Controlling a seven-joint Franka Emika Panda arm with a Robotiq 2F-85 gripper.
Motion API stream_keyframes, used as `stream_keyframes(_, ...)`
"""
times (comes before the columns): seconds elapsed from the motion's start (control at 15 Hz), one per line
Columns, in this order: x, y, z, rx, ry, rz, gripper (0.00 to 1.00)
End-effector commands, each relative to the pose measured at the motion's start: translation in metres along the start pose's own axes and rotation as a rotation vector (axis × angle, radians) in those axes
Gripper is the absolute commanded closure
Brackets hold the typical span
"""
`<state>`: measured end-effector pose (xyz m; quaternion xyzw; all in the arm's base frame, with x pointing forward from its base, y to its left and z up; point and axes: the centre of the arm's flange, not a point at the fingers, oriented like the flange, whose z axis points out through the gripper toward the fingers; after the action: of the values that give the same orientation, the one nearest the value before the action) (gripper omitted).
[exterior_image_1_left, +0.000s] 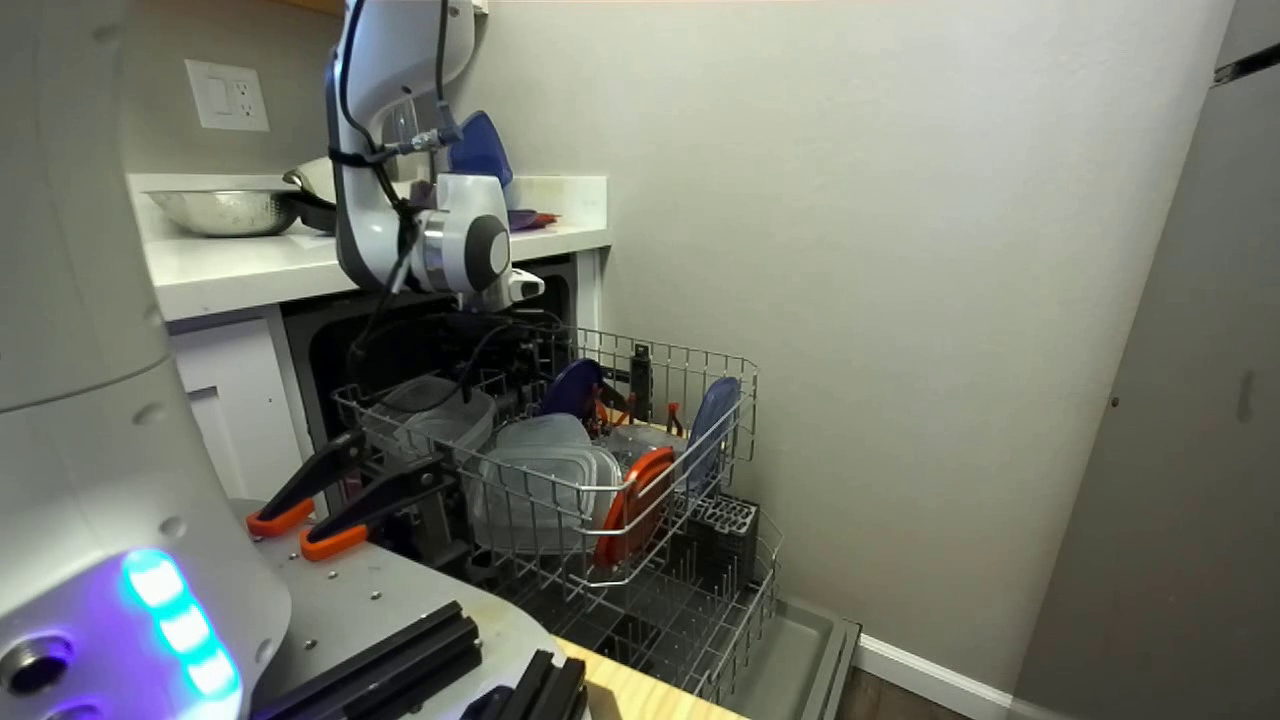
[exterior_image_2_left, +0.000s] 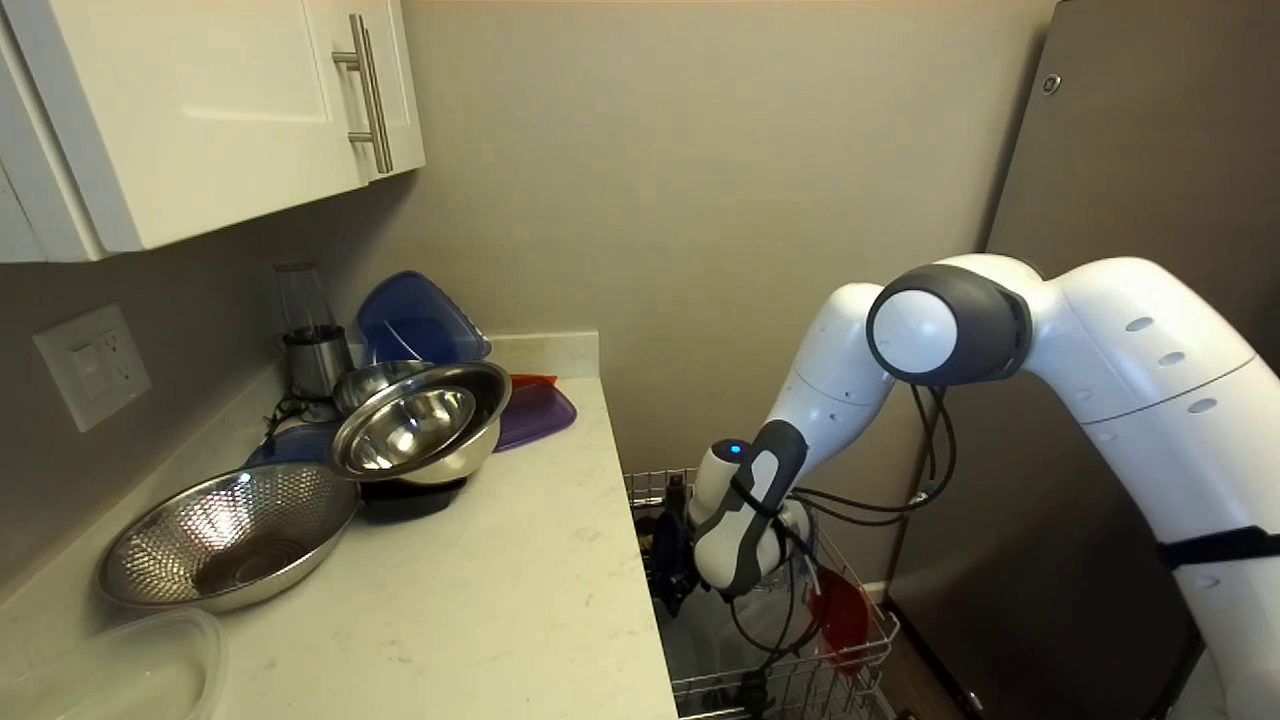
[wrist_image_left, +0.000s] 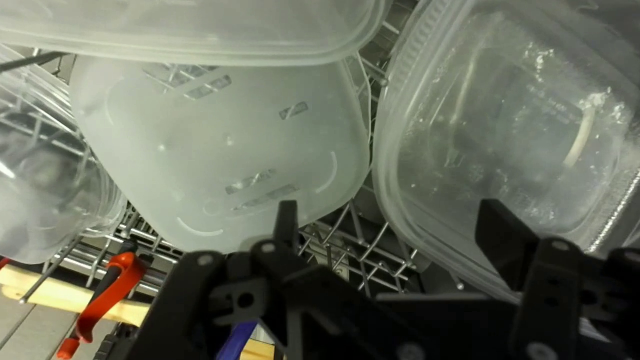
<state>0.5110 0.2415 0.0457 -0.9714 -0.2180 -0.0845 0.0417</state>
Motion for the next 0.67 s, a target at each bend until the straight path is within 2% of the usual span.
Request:
stream_keyframes(0.0,0.001,0.001,0.019,0.015,0.022,0.011,0.40)
stream_keyframes(0.4,-0.019,0.011,0.019,0.034,0.000,0.037,0.78)
stream_keyframes(0.6,-0.038,0.025,0.016,0.107,-0.034,0.046,0.96)
